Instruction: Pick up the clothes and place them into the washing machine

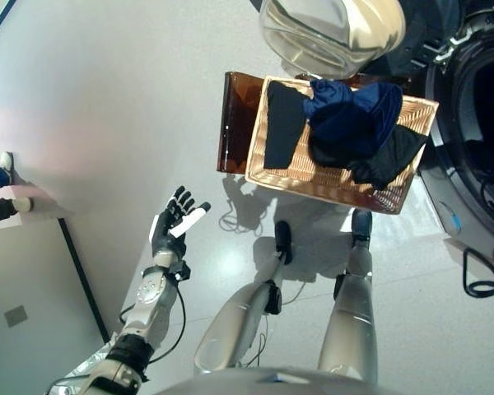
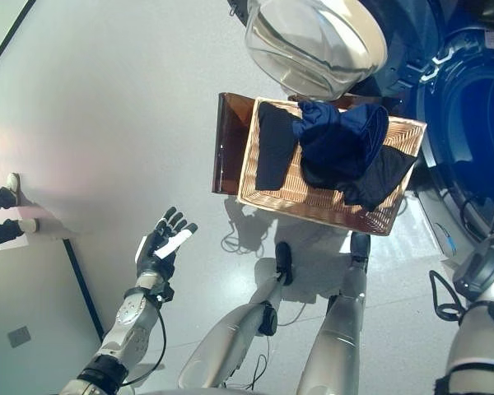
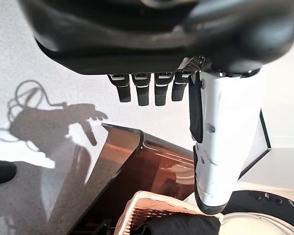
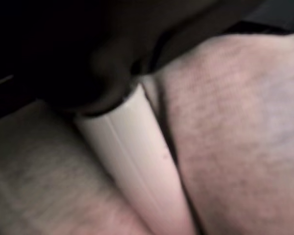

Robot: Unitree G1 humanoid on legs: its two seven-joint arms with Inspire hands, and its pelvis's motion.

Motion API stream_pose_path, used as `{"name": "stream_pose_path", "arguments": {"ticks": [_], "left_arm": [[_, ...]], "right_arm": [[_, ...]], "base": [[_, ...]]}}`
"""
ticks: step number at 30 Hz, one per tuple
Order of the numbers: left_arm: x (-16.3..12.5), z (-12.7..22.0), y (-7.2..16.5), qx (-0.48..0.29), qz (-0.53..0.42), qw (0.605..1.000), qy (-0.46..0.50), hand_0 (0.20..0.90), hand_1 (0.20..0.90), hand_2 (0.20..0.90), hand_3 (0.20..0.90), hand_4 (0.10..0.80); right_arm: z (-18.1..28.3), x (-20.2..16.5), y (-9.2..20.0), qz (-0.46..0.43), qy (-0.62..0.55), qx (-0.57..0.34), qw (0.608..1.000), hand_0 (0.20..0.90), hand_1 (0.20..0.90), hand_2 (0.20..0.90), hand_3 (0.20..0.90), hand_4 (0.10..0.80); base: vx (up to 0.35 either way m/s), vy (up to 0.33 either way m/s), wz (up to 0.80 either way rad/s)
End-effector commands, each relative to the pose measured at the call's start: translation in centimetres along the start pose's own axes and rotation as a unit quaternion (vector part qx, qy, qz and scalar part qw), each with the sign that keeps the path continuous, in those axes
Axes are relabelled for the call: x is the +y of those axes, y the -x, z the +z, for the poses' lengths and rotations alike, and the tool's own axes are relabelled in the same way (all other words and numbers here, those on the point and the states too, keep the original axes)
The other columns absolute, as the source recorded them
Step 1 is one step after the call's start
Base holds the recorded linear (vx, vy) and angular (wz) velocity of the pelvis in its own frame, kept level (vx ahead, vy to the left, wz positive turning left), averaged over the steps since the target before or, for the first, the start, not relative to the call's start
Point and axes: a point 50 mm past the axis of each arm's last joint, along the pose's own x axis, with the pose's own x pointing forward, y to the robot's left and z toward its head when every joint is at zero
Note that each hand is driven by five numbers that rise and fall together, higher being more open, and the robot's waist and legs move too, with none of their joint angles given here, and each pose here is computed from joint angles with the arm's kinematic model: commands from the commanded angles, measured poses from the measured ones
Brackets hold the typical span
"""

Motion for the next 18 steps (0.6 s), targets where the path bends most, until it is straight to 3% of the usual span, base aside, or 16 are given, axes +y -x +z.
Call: {"name": "stream_pose_path", "arguments": {"ticks": [1, 3, 4, 5, 16, 18], "left_arm": [[3.7, 0.8, 1.2, -0.04, 0.069, 0.997, 0.002, 0.9, 0.9, 0.9, 0.9, 0.8], [3.8, 0.9, 1.2, -0.041, 0.069, 0.997, 0.001, 0.9, 0.9, 0.9, 0.9, 0.8], [3.8, 0.8, 1.2, -0.039, 0.07, 0.997, 0.002, 0.9, 0.9, 0.9, 0.9, 0.8], [3.7, 0.8, 1.2, -0.039, 0.069, 0.997, 0.002, 0.9, 0.9, 0.9, 0.9, 0.8], [3.6, 0.8, 1.1, -0.042, 0.069, 0.997, 0.01, 0.9, 0.9, 0.9, 0.9, 0.8], [3.7, 0.7, 1.0, -0.039, 0.072, 0.997, 0.009, 0.9, 0.9, 0.9, 0.9, 0.8]], "right_arm": [[8.3, 5.9, 2.1, 0.165, 0.0, -0.194, 0.967, 0.2, 0.2, 0.2, 0.2, 0.3], [8.2, 5.9, 2.2, 0.166, -0.001, -0.192, 0.967, 0.2, 0.2, 0.2, 0.2, 0.3], [8.1, 5.9, 2.1, 0.164, 0.0, -0.19, 0.968, 0.373, 0.373, 0.373, 0.373, 0.424], [8.1, 5.9, 2.1, 0.164, 0.002, -0.189, 0.968, 0.9, 0.9, 0.9, 0.9, 0.8], [5.4, 4.2, 1.2, 0.153, 0.083, -0.167, 0.97, 0.9, 0.9, 0.9, 0.9, 0.8], [3.3, 2.8, 0.7, 0.155, 0.149, -0.146, 0.966, 0.9, 0.9, 0.9, 0.9, 0.8]], "base": [[0.0, 0.0, 0.0], [0.0, 0.0, 0.0], [0.0, 0.0, 0.0], [0.0, 0.0, 0.0], [-0.001, 0.0, 0.0], [-0.022, -0.006, -0.06]]}}
